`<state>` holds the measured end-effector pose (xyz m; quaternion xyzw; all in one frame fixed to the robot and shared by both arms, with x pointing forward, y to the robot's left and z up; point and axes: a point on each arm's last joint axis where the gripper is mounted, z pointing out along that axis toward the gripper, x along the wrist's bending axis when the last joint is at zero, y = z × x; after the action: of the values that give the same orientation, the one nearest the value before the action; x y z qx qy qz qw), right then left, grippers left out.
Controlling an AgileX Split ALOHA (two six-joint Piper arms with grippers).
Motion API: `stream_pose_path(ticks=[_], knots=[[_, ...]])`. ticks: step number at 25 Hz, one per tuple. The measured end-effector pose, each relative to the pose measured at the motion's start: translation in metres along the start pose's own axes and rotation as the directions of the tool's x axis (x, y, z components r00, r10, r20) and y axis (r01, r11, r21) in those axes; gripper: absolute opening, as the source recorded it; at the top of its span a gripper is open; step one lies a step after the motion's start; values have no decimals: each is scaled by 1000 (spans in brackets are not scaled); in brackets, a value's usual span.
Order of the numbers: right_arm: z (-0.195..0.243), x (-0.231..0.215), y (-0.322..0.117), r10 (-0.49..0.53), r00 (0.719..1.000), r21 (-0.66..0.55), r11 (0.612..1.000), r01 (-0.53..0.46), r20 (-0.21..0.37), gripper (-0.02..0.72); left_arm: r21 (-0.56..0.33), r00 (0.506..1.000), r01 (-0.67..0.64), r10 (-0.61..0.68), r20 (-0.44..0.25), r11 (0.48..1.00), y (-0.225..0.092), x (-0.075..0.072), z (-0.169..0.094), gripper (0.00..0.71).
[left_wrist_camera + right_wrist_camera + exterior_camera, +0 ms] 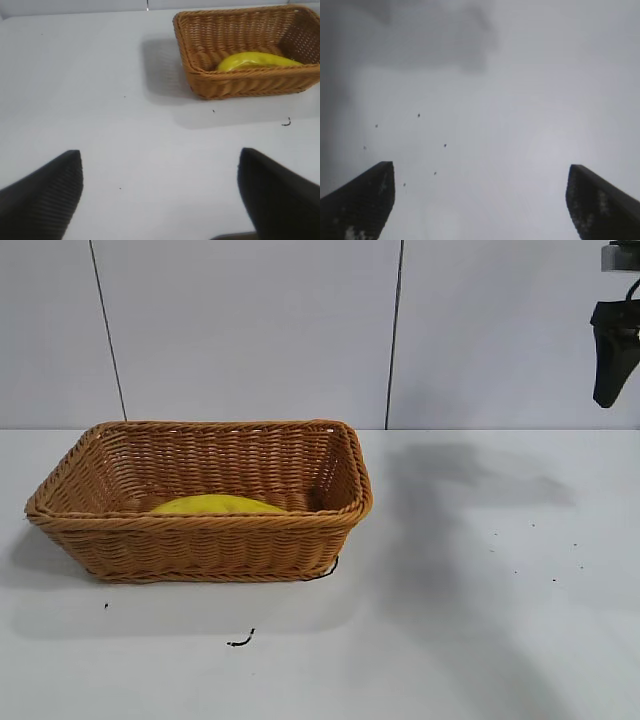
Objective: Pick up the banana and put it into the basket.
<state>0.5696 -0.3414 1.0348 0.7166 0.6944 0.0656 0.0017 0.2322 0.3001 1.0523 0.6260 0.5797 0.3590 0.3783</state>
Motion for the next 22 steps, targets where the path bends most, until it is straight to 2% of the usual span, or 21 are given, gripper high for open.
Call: stream_pose_path(ticks=[2,7,14,18,22], knots=[[-12,7,-47,-12,1000,7,1000,12,-2,635,0,1000,0,0,0,1000,0,0,0,635],[-28,18,-125,-25,1000,-46,999,25,5,635,0,1000,0,0,0,1000,0,0,0,635],[-42,30,-212,-44,998,-237,970,52,36,635,0,1000,0,0,0,1000,0,0,0,635],[-42,35,-252,-49,997,-409,910,73,67,635,0,1000,0,0,0,1000,0,0,0,635],[-41,39,-286,-51,994,-564,820,97,98,635,0,1000,0,0,0,1000,0,0,0,635]])
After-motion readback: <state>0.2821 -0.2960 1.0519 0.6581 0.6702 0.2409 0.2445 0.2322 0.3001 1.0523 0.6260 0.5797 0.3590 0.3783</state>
